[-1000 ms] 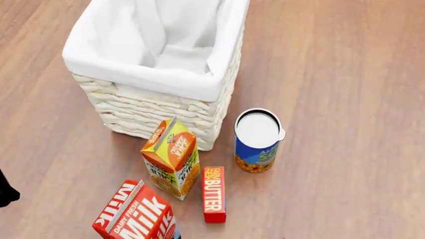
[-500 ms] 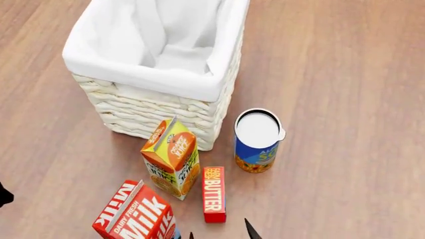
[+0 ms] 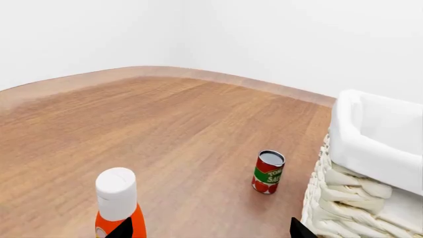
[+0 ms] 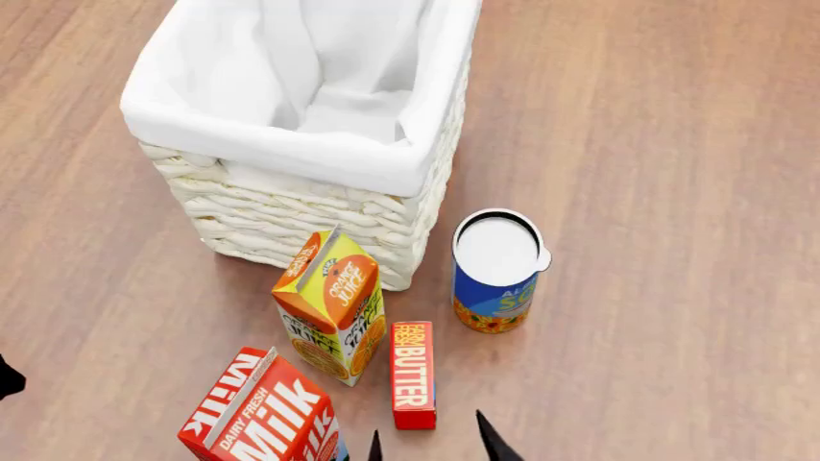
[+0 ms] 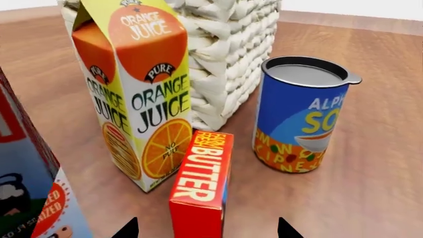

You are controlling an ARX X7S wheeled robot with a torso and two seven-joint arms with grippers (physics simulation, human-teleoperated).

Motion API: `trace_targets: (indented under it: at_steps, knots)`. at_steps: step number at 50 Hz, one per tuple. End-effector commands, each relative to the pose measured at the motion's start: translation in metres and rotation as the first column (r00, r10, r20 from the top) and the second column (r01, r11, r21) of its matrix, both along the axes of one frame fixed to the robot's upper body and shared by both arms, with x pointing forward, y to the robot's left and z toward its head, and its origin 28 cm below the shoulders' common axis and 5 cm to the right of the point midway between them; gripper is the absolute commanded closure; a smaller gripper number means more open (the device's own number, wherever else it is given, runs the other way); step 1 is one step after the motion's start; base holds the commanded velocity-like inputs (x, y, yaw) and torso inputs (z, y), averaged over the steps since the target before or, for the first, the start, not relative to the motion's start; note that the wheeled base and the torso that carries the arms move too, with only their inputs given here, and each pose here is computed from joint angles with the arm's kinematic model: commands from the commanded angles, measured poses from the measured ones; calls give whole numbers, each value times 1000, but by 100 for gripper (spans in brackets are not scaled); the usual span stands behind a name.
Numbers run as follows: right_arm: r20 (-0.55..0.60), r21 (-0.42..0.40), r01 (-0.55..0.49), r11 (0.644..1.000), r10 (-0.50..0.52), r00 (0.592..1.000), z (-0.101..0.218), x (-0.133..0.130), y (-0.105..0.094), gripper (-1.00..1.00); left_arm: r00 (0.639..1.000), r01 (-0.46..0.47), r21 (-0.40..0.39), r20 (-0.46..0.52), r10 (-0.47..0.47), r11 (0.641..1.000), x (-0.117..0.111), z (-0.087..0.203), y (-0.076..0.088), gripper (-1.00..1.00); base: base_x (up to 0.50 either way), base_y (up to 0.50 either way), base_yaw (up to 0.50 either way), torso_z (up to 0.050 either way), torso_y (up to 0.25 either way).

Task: Pick up the butter and put it in the basket.

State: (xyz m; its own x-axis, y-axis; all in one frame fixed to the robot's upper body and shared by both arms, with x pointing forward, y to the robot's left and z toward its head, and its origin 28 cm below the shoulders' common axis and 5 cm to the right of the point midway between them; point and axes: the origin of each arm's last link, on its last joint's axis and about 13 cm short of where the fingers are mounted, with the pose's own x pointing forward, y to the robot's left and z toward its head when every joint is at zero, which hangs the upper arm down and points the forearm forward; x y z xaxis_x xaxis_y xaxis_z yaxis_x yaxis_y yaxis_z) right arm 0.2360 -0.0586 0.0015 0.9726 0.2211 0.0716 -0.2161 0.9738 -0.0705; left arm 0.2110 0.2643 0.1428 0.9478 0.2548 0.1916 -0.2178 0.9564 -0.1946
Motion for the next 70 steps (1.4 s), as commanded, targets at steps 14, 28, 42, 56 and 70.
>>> trace_targets:
  at_steps: [14, 28, 42, 56, 70]
  knots:
    - [-39, 44, -11, 999, 12, 999, -1, 17, 3, -100, 1000, 1, 4, 0, -1, 1000, -1, -1, 0, -100, 0, 0, 0, 0, 0]
    - [-39, 40, -30, 999, 31, 999, 0, 22, 5, -100, 1000, 1, 2, -1, -1, 1000, -2, 0, 0, -100, 0, 0, 0, 0, 0]
    - [-45, 36, -14, 999, 15, 999, 3, 26, 3, -100, 1000, 1, -1, 1, -1, 1000, -3, 1, 1, -100, 0, 0, 0, 0, 0]
    - [-86, 24, -12, 1000, 14, 996, 1, 32, 1, -100, 1000, 3, -4, 3, -3, 1000, -4, 2, 1, -100, 0, 0, 0, 0, 0]
    - [-125, 4, -17, 1000, 17, 992, 2, 35, 1, -100, 1000, 2, -8, 10, -2, 1000, -7, 4, 1, -100, 0, 0, 0, 0, 0]
